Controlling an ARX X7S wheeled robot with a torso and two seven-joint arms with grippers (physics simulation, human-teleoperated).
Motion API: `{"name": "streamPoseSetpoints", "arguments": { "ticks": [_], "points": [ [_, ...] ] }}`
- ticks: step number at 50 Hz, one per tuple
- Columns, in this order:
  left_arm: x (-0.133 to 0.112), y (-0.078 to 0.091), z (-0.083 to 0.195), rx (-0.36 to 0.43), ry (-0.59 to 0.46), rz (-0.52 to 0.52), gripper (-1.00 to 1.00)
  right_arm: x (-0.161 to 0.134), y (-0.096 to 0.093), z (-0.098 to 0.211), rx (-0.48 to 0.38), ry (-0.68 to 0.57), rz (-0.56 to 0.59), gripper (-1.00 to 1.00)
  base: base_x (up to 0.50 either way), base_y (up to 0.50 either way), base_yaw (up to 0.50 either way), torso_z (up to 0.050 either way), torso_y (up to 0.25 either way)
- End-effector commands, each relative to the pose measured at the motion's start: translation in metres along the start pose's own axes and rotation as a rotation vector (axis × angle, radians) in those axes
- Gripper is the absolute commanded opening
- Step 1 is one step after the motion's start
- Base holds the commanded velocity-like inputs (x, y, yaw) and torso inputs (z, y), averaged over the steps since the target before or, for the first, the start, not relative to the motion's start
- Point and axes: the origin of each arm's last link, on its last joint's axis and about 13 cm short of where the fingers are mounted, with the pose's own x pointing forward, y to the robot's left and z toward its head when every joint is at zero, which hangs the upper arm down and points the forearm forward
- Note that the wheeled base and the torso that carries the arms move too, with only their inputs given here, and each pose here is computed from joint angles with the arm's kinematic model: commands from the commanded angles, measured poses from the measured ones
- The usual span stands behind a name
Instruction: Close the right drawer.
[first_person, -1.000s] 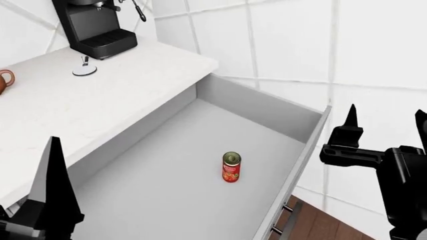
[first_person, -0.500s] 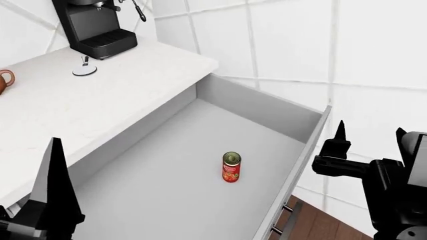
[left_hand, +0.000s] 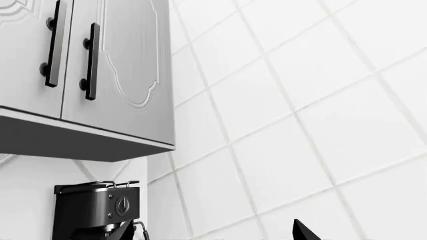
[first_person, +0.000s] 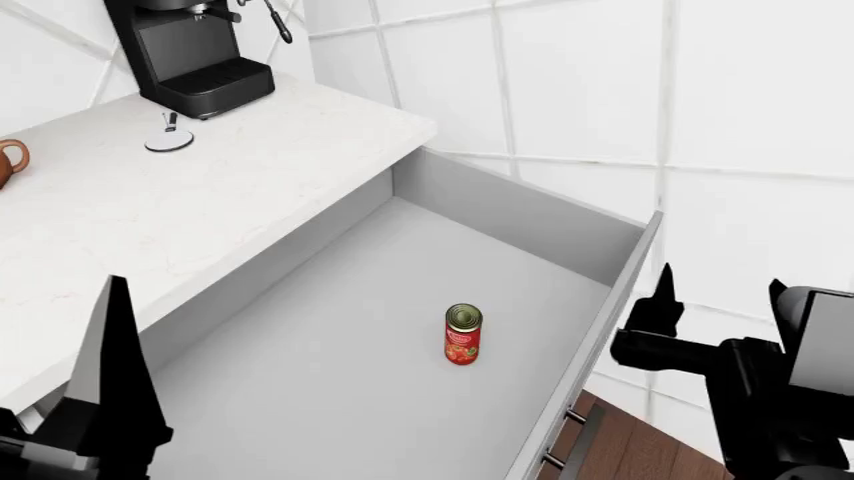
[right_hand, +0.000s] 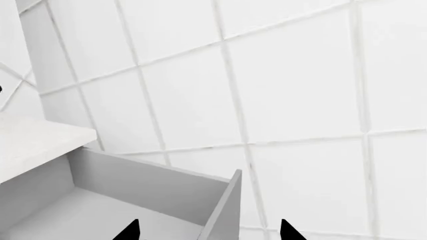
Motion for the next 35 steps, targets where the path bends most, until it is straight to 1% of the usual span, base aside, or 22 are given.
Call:
{"name": "streamPoseSetpoints", "arguments": {
  "ticks": [1,8,13,14,19,23,33,34,35],
  "points": [
    [-0.002,-0.001,-0.001,-0.001,0.009,0.001,1.00,0.000,-0.005,-0.018,0.032,0.040,-0.011,1.00,0.00,0.00,0.00,0.000,0.000],
    [-0.002,-0.001,-0.002,-0.001,0.013,0.000,1.00,0.001,-0.007,-0.028,0.046,0.060,-0.015,1.00,0.00,0.00,0.00,0.000,0.000],
    [-0.002,-0.001,-0.002,-0.001,0.013,0.000,1.00,0.001,-0.007,-0.028,0.046,0.060,-0.015,1.00,0.00,0.00,0.00,0.000,0.000],
    [-0.002,-0.001,-0.004,-0.002,0.015,-0.002,1.00,0.002,-0.006,-0.039,0.054,0.088,-0.006,1.00,0.00,0.00,0.00,0.000,0.000],
    [-0.002,-0.001,-0.004,-0.003,0.016,-0.002,1.00,0.004,-0.009,-0.048,0.061,0.102,-0.007,1.00,0.00,0.00,0.00,0.000,0.000],
    [-0.003,-0.002,-0.005,-0.003,0.022,-0.005,1.00,0.008,-0.007,-0.055,0.061,0.120,-0.001,1.00,0.00,0.00,0.00,0.000,0.000],
    [-0.003,-0.001,-0.007,-0.002,0.026,-0.007,1.00,0.009,-0.006,-0.057,0.058,0.128,0.003,1.00,0.00,0.00,0.00,0.000,0.000],
    [-0.002,0.000,-0.010,-0.003,0.028,-0.008,1.00,0.017,-0.010,-0.080,0.066,0.170,0.003,1.00,0.00,0.00,0.00,0.000,0.000],
    [-0.002,0.001,-0.010,-0.003,0.028,-0.008,1.00,0.017,-0.011,-0.082,0.065,0.171,0.003,1.00,0.00,0.00,0.00,0.000,0.000]
  ]
}}
